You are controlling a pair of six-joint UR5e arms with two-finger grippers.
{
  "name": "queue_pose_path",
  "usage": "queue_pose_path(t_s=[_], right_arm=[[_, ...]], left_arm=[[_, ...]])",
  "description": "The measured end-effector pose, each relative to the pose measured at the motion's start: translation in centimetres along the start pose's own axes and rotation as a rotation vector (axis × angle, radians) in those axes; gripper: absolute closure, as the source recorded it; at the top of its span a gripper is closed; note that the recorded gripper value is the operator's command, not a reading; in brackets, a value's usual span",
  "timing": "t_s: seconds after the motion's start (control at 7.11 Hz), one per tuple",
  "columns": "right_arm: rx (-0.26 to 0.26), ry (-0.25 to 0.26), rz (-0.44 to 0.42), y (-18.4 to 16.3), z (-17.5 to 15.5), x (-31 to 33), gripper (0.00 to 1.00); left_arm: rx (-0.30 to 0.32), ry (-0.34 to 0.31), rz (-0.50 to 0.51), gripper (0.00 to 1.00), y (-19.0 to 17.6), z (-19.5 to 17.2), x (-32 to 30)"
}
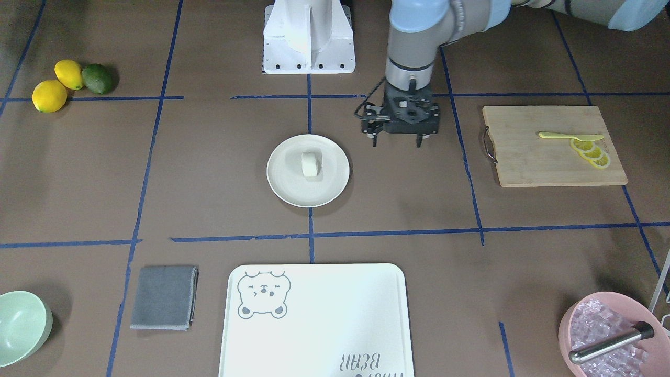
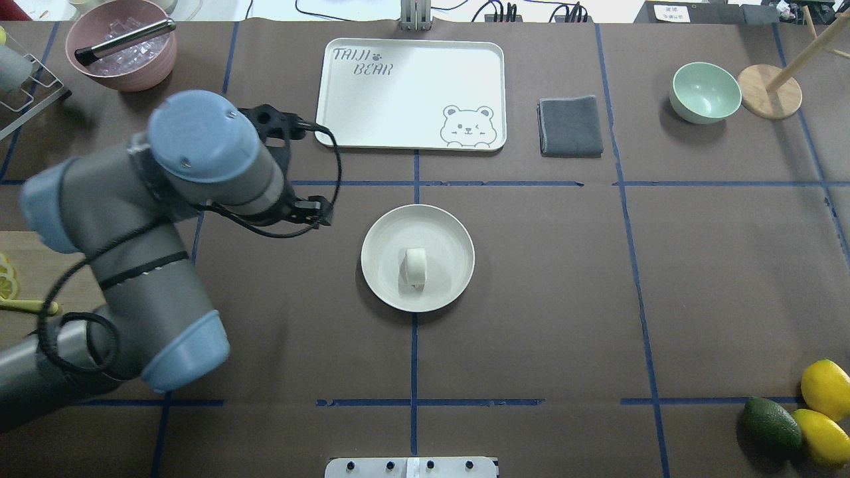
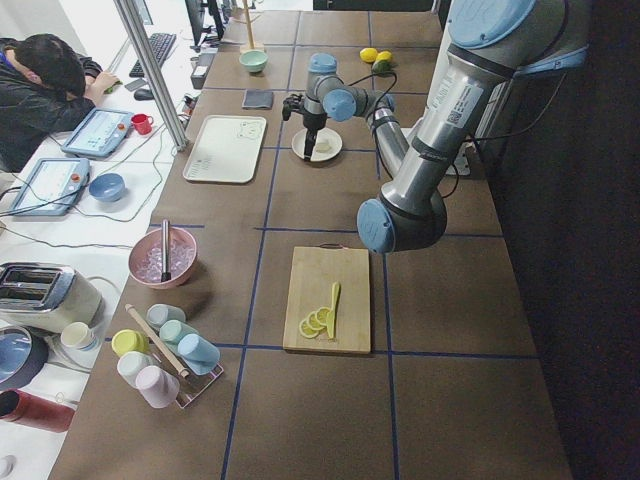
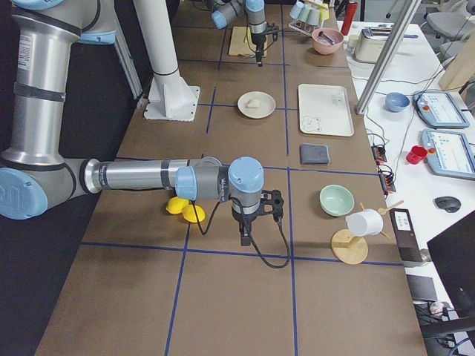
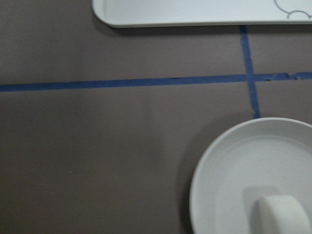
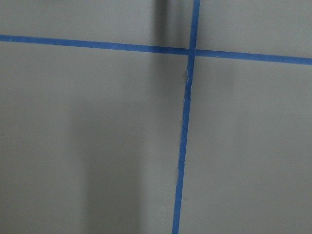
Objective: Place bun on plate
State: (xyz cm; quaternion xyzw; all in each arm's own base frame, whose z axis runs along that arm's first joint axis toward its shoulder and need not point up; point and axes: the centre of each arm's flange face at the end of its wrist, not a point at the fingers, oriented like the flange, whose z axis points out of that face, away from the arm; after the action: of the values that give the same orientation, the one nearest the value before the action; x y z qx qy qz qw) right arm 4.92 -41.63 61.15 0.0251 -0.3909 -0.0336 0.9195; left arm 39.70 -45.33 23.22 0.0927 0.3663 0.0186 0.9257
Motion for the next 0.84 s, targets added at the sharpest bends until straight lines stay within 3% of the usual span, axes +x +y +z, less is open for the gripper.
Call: queue_pose_path(t_s=[0.42, 0.84], right_arm=[[0.021, -0.007, -0.018, -2.2, -0.8, -0.9, 0.0], [0.02, -0.016, -0.014, -3.6, -0.5, -0.5, 0.0]], left_arm=[[-0.073, -0.008, 0.099, 0.01, -4.1, -2.9, -18.4], [-0.123, 0.024, 0.138, 0.01, -6.3, -4.8, -39.0]])
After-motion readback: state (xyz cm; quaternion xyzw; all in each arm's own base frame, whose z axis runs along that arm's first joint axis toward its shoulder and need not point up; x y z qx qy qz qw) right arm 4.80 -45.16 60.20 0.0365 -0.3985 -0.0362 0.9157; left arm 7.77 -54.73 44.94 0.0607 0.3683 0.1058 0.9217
